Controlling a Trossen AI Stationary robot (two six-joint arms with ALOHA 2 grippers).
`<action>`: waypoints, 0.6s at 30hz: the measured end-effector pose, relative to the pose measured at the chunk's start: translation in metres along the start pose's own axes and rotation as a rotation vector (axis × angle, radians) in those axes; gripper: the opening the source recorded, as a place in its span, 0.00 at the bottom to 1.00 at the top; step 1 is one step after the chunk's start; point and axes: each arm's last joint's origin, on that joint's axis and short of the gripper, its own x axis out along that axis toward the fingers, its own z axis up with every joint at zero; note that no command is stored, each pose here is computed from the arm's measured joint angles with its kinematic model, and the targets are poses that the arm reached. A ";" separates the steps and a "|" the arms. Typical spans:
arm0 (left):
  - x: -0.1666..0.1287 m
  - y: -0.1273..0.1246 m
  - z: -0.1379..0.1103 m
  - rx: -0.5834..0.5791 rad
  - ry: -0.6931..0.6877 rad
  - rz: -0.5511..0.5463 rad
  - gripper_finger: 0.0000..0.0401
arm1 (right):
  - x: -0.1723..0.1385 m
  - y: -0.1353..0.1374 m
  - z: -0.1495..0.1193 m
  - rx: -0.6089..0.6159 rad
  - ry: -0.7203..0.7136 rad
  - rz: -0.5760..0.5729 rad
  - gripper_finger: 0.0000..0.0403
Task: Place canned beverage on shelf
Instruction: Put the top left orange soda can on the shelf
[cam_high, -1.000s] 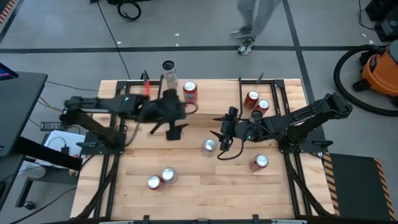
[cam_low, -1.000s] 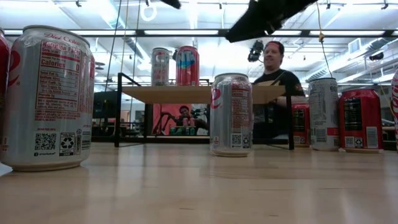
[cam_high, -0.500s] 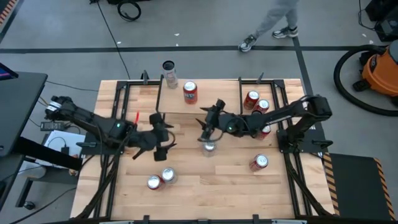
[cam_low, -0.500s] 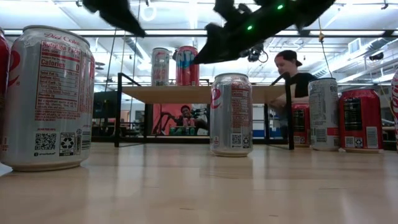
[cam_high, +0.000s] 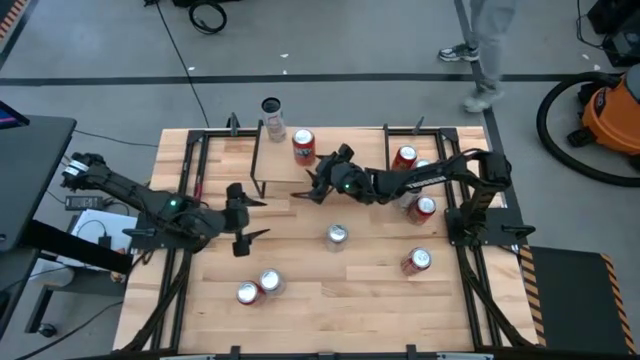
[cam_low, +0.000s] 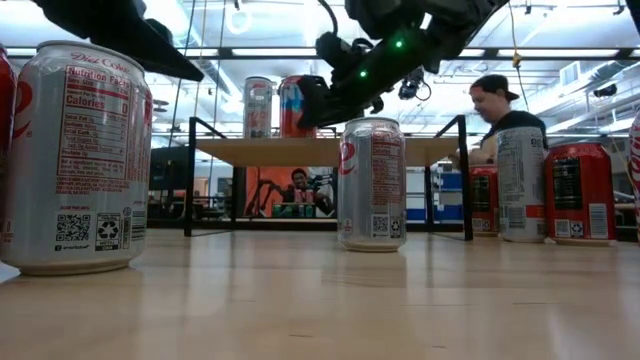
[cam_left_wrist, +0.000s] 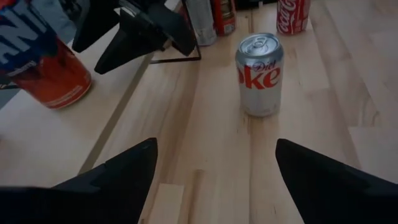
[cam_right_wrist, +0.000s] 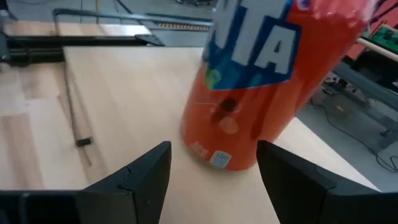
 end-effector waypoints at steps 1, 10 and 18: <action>-0.002 0.002 -0.002 -0.004 -0.007 0.000 0.83 | 0.002 -0.003 0.000 0.005 0.002 -0.007 0.61; -0.005 0.013 -0.022 -0.020 -0.014 0.046 0.82 | 0.015 -0.025 -0.001 0.041 0.008 -0.061 0.61; -0.003 0.012 -0.028 -0.045 -0.047 0.041 0.82 | 0.027 -0.049 0.000 0.051 -0.012 -0.092 0.61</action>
